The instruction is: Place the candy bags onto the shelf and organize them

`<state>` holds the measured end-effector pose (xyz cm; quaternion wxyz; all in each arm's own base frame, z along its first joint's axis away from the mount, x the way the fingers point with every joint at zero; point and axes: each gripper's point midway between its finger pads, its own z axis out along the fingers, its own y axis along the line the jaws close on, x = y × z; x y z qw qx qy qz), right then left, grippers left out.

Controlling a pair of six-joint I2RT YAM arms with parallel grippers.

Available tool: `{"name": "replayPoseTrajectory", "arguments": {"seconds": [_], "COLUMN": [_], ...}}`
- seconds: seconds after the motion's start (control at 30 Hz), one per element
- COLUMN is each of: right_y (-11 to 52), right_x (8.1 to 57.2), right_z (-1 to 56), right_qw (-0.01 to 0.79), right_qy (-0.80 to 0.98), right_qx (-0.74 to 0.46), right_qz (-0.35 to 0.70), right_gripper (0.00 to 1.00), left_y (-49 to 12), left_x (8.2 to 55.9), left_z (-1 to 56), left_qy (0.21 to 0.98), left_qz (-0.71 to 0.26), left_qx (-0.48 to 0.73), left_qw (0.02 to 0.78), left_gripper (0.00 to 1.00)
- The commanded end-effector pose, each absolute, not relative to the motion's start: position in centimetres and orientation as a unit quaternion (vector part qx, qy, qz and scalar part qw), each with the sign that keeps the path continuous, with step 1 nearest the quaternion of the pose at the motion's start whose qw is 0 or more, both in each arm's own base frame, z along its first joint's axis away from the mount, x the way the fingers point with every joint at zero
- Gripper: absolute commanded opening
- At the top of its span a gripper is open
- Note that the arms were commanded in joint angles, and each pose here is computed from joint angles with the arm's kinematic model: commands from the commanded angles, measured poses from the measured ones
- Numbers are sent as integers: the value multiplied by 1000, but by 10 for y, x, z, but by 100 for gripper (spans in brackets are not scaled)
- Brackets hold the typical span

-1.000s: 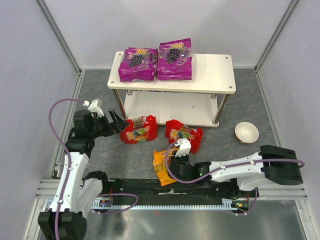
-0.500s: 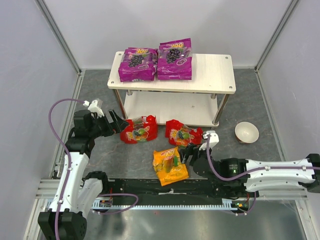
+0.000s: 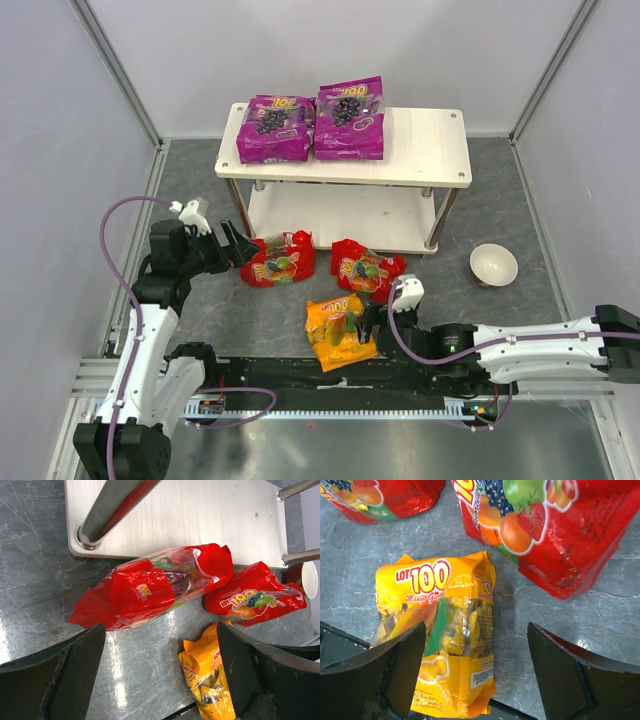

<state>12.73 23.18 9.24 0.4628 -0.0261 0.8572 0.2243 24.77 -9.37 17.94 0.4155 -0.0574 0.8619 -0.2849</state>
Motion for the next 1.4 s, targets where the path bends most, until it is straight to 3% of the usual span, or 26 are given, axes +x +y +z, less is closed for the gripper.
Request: {"name": "replayPoseTrajectory", "arguments": {"seconds": [0.0, 0.47, 0.7, 1.1, 1.27, 1.37], "right_y": [247, 264, 265, 261, 265, 269], "right_x": [128, 131, 129, 129, 130, 131], "right_z": [89, 68, 62, 68, 75, 86], "right_qw": [451, 419, 410, 414, 419, 426], "right_qy": [854, 869, 872, 867, 863, 857], "right_qx": [-10, -24, -29, -27, -34, -40], "right_qz": [258, 263, 265, 276, 280, 287], "right_gripper": [89, 84, 73, 34, 3, 0], "left_y": [-97, -97, -97, -97, -97, -97], "left_x": [250, 250, 250, 251, 250, 251], "left_z": [186, 187, 187, 187, 187, 186], "left_qy": [853, 853, 853, 853, 853, 854], "left_qz": [-295, -295, -295, -294, -293, -293], "left_qx": [-47, -47, -47, -48, -48, -50], "left_qw": [428, 429, 428, 428, 428, 427], "left_gripper": [99, 99, 99, 99, 99, 99]}}
